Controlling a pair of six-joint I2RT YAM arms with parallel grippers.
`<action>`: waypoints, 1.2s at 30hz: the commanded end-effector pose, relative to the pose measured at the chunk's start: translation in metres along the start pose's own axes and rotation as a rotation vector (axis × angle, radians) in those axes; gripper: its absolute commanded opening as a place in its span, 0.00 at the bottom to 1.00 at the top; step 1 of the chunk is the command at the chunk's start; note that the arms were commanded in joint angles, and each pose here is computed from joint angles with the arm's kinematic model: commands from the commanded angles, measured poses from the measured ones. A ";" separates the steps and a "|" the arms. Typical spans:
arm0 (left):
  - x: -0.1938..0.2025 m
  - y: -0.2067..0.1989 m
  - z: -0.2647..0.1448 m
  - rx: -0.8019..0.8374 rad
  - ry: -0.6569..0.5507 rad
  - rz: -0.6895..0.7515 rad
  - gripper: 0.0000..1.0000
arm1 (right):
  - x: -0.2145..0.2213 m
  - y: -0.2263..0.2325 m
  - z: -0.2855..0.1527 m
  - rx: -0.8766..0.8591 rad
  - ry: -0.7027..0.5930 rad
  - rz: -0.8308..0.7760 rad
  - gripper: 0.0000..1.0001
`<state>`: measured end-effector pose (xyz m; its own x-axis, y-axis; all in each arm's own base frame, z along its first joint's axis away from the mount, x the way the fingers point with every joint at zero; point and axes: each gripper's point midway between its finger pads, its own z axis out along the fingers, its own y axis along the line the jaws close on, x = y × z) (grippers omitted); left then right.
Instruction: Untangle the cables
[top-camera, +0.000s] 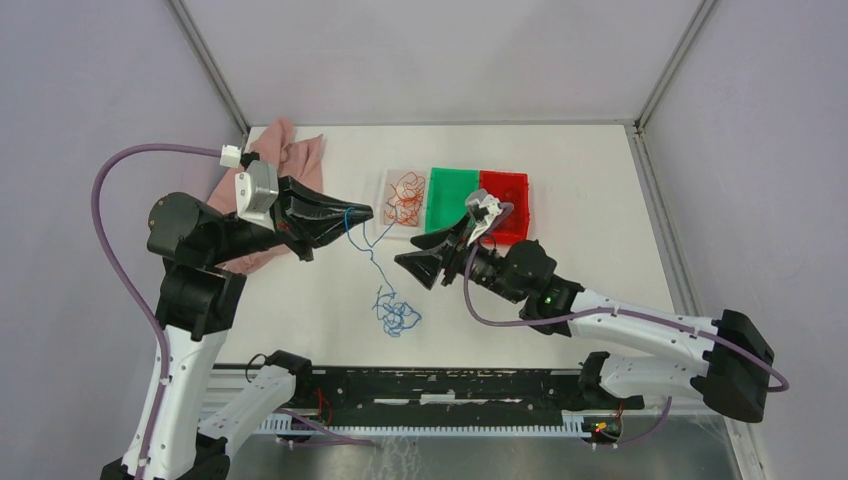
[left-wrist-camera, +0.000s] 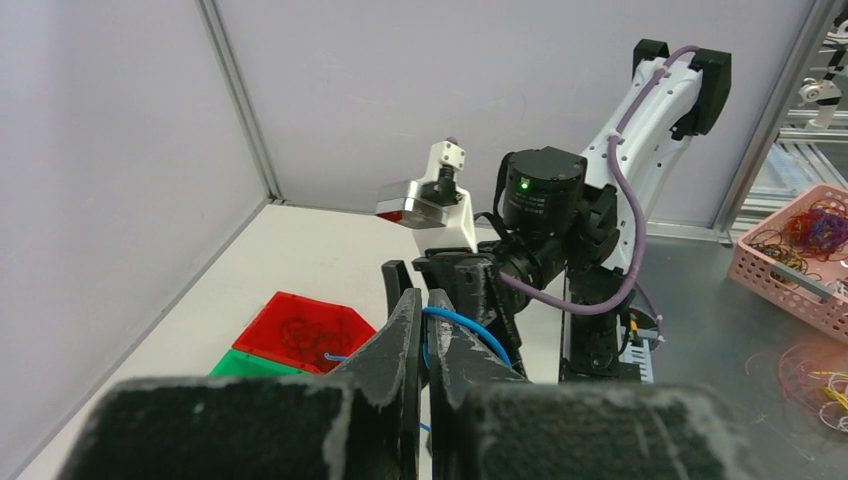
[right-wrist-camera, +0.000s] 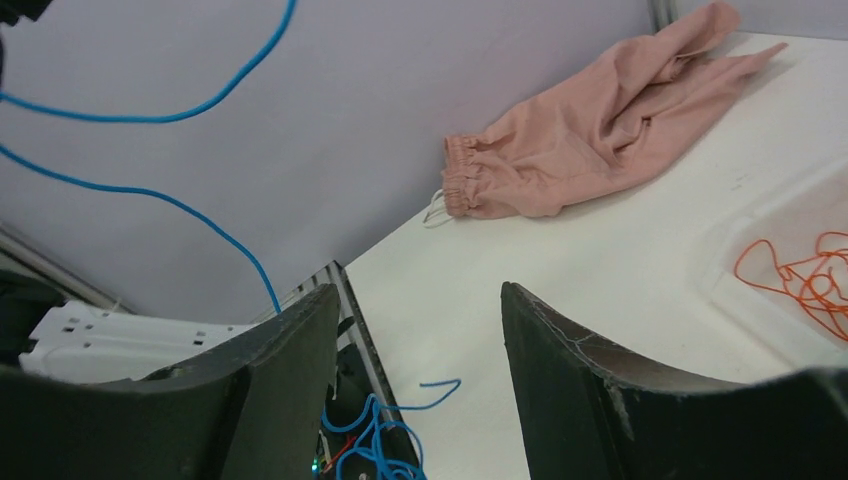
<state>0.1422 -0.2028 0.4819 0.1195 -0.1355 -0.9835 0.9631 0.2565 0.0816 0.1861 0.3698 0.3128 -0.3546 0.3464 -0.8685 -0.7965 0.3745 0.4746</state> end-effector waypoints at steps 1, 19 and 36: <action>-0.013 0.002 -0.001 -0.017 -0.023 0.098 0.04 | -0.016 0.036 -0.014 -0.180 -0.047 0.004 0.68; -0.019 0.005 0.000 -0.027 -0.030 0.100 0.04 | -0.034 0.103 0.032 -0.483 -0.040 0.007 0.64; -0.033 0.003 0.002 -0.019 -0.048 0.126 0.04 | 0.013 0.050 0.056 -0.262 0.038 -0.002 0.38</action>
<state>0.1486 -0.2013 0.4962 0.1734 -0.1342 -0.9757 0.9491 0.2873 0.1292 0.1664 0.4456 0.3300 -0.3863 0.2847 -0.8773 -0.8947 0.1157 0.4315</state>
